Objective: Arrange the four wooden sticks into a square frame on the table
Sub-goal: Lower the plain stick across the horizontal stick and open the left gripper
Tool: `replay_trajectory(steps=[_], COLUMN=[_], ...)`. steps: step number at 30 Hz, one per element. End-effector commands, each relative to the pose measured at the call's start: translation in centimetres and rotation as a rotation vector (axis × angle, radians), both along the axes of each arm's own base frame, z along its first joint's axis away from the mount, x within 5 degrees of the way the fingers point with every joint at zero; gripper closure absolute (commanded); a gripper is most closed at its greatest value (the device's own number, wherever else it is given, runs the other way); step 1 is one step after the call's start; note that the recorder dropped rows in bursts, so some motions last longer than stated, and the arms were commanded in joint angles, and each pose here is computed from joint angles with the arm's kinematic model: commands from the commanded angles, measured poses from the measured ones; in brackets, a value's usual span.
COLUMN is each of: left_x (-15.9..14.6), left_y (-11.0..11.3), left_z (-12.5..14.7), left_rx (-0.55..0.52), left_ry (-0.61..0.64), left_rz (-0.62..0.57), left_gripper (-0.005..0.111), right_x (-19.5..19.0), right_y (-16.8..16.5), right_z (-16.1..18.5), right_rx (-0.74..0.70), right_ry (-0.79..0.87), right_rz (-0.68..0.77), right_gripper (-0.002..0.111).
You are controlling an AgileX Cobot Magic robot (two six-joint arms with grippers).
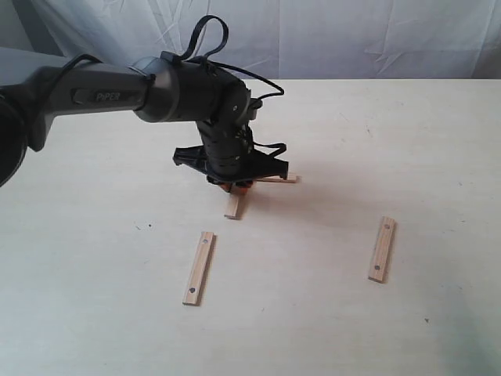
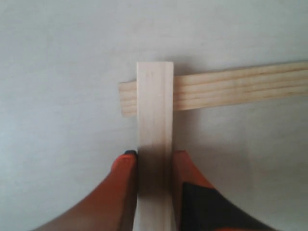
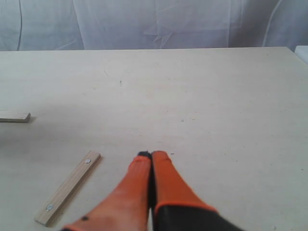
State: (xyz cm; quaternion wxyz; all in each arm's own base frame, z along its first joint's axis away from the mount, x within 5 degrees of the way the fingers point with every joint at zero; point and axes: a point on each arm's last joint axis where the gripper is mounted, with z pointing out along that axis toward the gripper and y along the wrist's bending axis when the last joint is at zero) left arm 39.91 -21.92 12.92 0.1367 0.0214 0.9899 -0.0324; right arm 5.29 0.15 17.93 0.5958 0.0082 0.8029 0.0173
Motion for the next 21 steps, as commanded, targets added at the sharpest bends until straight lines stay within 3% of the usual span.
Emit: replay_trajectory(steps=[1, 6, 12, 17, 21], left_x=[0.54, 0.66, 0.71, 0.66, 0.50], left_y=[-0.56, -0.55, -0.59, -0.53, -0.33], left_z=[0.57, -0.01, -0.10, -0.12, 0.20], left_rx=[-0.055, -0.074, -0.079, -0.070, -0.050], left_ry=[-0.020, -0.012, -0.016, -0.011, -0.001], left_rz=[0.030, 0.124, 0.124, 0.122, 0.117], left_gripper=[0.107, 0.107, 0.106, 0.088, 0.083], right_x=[0.00, 0.00, 0.01, 0.01, 0.01], right_y=[-0.01, -0.01, -0.01, -0.01, -0.01], right_z=[0.10, 0.10, 0.13, 0.13, 0.13], right_rx=[0.004, 0.004, 0.004, 0.004, 0.004], right_ry=[-0.016, -0.016, -0.019, -0.019, -0.019], right_rz=[-0.004, -0.004, -0.005, -0.005, -0.005], right_gripper=[0.108, 0.108, 0.108, 0.108, 0.108])
